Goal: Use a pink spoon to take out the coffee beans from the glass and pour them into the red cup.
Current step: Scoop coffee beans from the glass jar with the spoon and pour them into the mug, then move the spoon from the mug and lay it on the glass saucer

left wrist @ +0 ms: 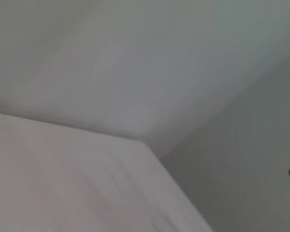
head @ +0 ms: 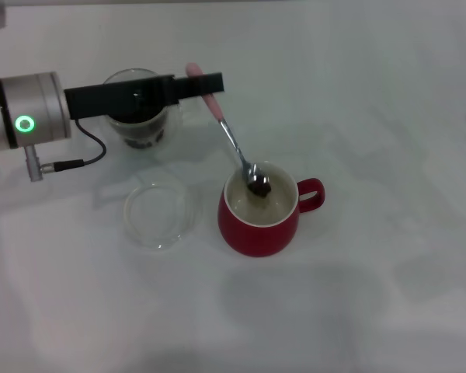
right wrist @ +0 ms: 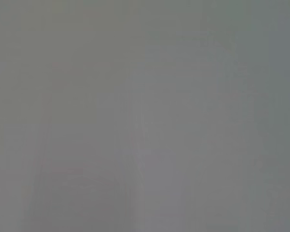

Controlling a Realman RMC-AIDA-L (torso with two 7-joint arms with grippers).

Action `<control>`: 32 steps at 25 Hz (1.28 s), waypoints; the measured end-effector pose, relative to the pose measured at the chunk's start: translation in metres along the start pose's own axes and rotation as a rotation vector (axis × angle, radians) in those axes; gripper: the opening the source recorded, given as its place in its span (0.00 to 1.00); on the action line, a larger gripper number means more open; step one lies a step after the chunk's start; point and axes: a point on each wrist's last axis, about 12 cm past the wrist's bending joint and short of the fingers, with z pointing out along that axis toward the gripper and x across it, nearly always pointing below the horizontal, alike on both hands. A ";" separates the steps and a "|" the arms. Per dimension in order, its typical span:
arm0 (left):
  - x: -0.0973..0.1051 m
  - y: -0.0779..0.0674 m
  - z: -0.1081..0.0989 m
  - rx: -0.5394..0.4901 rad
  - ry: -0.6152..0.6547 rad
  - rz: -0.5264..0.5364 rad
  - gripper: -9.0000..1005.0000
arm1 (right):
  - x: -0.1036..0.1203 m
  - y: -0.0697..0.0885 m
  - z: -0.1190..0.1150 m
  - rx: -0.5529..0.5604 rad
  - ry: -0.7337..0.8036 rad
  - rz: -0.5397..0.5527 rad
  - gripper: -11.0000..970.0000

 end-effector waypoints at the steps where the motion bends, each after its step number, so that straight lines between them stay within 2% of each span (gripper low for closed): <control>1: -0.001 -0.002 0.002 -0.001 0.019 0.027 0.13 | 0.000 0.000 0.000 -0.001 -0.001 0.001 0.79; 8: -0.014 -0.018 0.012 0.001 0.119 0.216 0.13 | 0.000 0.001 0.000 -0.003 -0.004 0.003 0.79; 16: -0.026 -0.027 0.009 -0.004 0.109 0.300 0.13 | 0.000 0.001 -0.001 0.002 -0.005 0.005 0.79; 22: -0.034 -0.035 -0.010 -0.023 0.046 0.324 0.13 | -0.001 0.001 0.000 0.002 -0.015 0.002 0.79; 26: -0.031 -0.037 -0.029 -0.043 -0.007 0.299 0.13 | -0.002 0.000 0.000 0.003 -0.022 0.001 0.79; 29: -0.021 -0.032 -0.048 -0.080 -0.042 0.252 0.13 | -0.004 -0.001 0.000 0.010 -0.036 -0.005 0.79; 31: -0.017 -0.031 -0.053 -0.090 -0.048 0.238 0.13 | -0.006 -0.003 0.000 0.019 -0.050 -0.011 0.79; 32: -0.005 -0.026 -0.064 -0.113 -0.060 0.203 0.13 | -0.007 -0.004 0.000 0.024 -0.058 -0.011 0.79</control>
